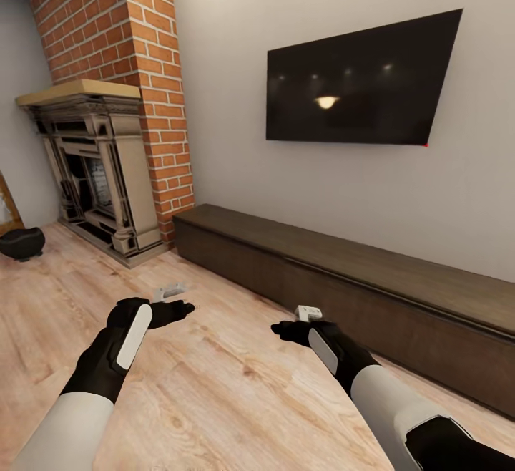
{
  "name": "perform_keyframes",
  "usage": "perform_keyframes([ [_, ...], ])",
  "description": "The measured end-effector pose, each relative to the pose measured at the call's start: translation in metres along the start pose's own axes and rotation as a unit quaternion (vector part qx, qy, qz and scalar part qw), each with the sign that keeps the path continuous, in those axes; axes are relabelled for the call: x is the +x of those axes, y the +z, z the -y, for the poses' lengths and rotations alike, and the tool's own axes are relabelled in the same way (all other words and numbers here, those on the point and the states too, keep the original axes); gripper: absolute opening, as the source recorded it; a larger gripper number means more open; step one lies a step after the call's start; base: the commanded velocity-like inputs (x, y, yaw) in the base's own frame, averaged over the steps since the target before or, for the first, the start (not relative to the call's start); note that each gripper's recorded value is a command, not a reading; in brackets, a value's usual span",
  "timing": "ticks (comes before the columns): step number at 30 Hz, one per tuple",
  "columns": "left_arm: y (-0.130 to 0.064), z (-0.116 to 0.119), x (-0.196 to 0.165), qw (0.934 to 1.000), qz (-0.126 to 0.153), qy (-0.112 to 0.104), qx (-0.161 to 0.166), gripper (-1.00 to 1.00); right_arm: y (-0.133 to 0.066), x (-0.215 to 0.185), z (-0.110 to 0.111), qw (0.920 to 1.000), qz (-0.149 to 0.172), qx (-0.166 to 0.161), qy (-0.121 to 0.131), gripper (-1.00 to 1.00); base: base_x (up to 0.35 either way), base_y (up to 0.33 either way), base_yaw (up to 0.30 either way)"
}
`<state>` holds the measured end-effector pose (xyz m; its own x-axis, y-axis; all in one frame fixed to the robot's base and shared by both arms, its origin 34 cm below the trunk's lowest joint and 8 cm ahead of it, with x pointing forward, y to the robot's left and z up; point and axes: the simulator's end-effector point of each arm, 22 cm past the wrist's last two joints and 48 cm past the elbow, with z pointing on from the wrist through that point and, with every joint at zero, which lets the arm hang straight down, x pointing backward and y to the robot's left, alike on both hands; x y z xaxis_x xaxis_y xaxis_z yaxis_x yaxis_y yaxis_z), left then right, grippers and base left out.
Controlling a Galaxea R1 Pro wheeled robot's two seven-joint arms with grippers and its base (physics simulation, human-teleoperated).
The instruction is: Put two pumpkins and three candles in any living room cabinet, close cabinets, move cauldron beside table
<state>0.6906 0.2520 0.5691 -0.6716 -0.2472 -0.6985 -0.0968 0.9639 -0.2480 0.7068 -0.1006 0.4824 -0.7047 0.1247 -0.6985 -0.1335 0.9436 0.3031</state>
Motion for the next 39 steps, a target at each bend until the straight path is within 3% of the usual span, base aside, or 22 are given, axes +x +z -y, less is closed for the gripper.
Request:
perform_keyframes([
  [39, 0.016, -0.002, 0.015, 0.9998, -0.017, -0.003, 0.001, 1.00, 0.014, 0.016, 0.006, 0.9999, -0.015, 0.006, -0.006, 1.00, 0.000, 0.000, 0.235],
])
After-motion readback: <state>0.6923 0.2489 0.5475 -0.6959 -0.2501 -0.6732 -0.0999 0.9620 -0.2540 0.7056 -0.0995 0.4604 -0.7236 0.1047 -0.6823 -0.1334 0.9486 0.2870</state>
